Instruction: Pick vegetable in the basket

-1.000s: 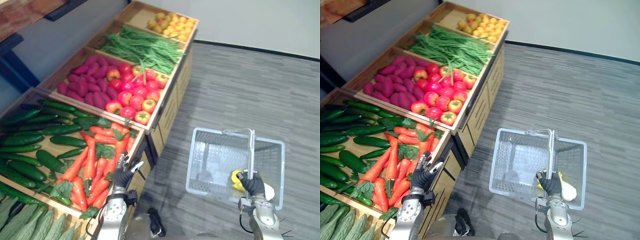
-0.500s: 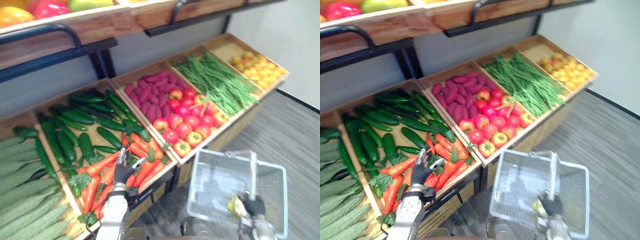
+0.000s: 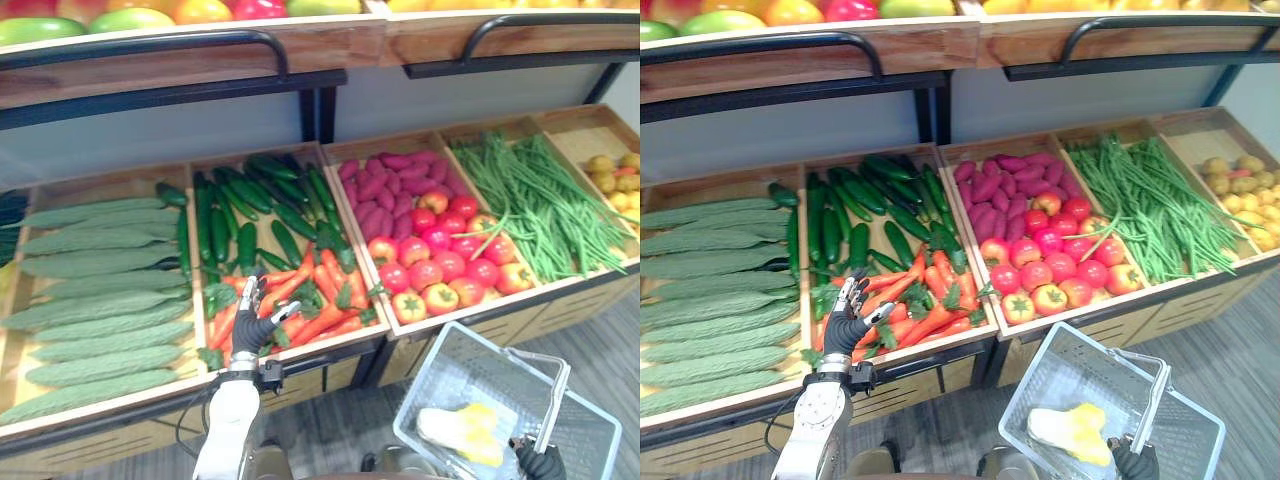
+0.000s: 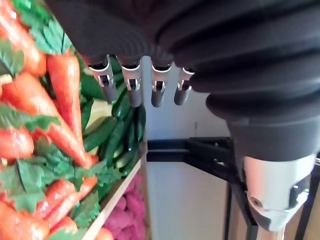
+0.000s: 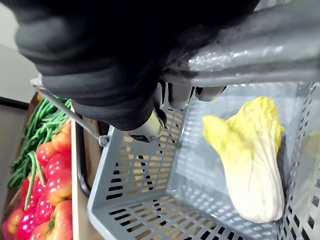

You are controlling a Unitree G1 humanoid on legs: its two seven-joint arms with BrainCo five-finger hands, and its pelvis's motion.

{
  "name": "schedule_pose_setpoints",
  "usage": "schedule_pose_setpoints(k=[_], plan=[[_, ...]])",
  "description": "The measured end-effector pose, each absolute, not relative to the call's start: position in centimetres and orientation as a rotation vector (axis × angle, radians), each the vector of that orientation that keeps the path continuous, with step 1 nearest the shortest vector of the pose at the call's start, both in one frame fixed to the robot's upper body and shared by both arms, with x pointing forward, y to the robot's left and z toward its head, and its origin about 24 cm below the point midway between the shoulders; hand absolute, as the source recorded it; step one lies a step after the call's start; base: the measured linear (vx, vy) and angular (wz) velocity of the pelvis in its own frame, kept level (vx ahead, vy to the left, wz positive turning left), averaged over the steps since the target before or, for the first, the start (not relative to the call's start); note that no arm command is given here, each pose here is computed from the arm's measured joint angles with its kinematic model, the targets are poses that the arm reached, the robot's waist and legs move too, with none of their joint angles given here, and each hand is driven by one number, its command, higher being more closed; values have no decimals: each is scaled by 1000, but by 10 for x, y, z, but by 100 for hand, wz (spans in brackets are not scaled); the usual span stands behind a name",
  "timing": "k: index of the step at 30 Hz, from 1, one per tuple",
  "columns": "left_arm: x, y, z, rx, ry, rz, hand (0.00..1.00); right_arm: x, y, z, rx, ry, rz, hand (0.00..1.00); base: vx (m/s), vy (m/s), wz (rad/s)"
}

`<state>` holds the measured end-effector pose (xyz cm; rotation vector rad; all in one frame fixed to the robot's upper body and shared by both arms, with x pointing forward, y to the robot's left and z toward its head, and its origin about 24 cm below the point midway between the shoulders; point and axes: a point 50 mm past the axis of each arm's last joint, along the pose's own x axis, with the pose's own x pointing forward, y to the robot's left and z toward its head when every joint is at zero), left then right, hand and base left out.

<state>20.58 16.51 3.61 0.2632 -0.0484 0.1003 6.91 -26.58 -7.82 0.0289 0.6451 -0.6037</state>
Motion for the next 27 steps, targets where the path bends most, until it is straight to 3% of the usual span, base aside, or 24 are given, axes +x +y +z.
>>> schedule_pose_setpoints(k=[8, 11, 27], plan=[[219, 207, 58, 748, -124, 99, 0, 69, -265, -82, 29, 660, -592, 100, 44, 36, -4], [230, 214, 60, 830, -124, 88, 0, 67, -266, -84, 20, 675, -586, 100, 80, 8, -16], [270, 198, 23, 977, 30, -78, 0, 113, -260, -75, 5, 577, -456, 100, 7, -10, -21]])
